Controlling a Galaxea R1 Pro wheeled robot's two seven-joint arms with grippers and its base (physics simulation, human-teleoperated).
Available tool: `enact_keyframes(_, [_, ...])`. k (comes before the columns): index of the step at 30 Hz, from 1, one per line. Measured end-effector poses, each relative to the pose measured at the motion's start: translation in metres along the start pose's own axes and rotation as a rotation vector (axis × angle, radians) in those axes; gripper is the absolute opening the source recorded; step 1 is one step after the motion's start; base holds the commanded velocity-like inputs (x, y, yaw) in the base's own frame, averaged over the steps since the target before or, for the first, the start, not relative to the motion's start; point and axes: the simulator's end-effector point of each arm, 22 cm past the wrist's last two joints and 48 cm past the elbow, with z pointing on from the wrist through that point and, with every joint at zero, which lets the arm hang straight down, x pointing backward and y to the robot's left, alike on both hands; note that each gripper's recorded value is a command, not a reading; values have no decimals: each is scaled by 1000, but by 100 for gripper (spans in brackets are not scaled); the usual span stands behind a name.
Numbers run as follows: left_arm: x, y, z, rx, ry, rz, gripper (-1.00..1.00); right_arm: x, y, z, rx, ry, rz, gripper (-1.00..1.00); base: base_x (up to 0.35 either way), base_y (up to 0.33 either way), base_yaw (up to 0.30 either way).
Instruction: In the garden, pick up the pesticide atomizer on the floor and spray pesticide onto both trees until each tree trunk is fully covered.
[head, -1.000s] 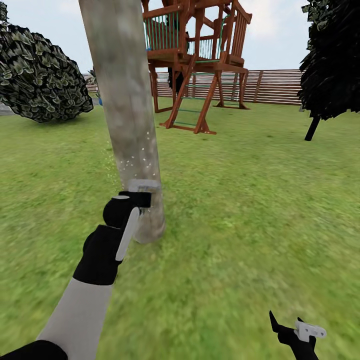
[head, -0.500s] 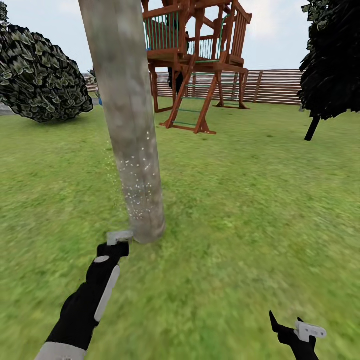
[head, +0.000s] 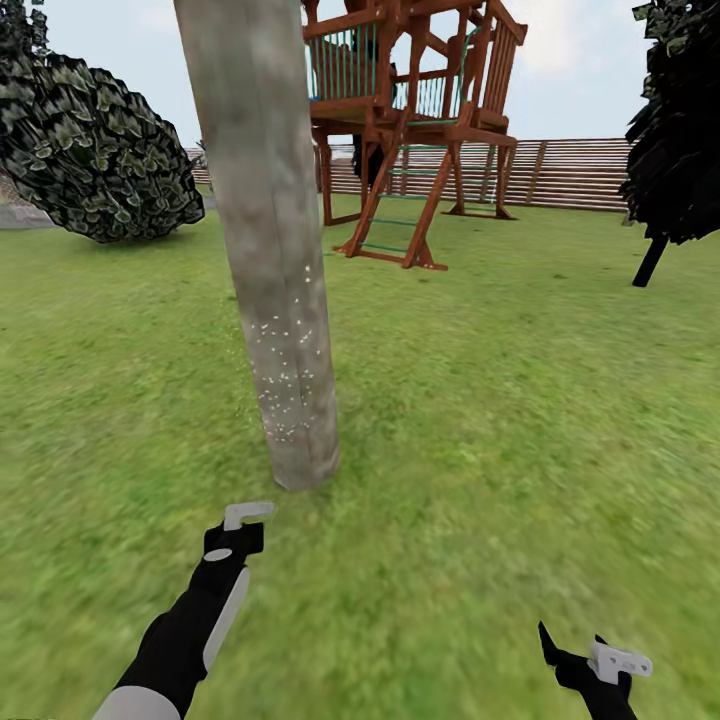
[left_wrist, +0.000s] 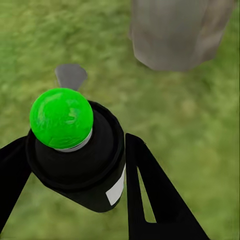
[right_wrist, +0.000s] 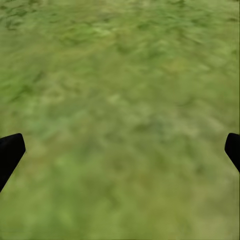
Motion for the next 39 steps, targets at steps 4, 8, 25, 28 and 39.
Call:
enact_keyframes(4, [1, 0, 0, -3, 4, -2, -100, 0, 0, 0, 0, 0, 0, 100, 242, -164, 264])
enact_keyframes(8, [1, -2, -1, 2, 3, -5, -100, 0, 0, 0, 0, 0, 0, 100, 190, -192, 60])
enact_keyframes(25, [2, -1, -1, -5, 5, -4, -100, 0, 0, 0, 0, 0, 0, 100, 93, -263, 1])
enact_keyframes(28, [2, -1, -1, -5, 6, -4, -100, 0, 0, 0, 0, -1, 0, 100, 208, -228, 0])
enact_keyframes(39, [2, 0, -1, -8, 7, -2, -100, 0, 0, 0, 0, -1, 0, 100, 163, -237, 69])
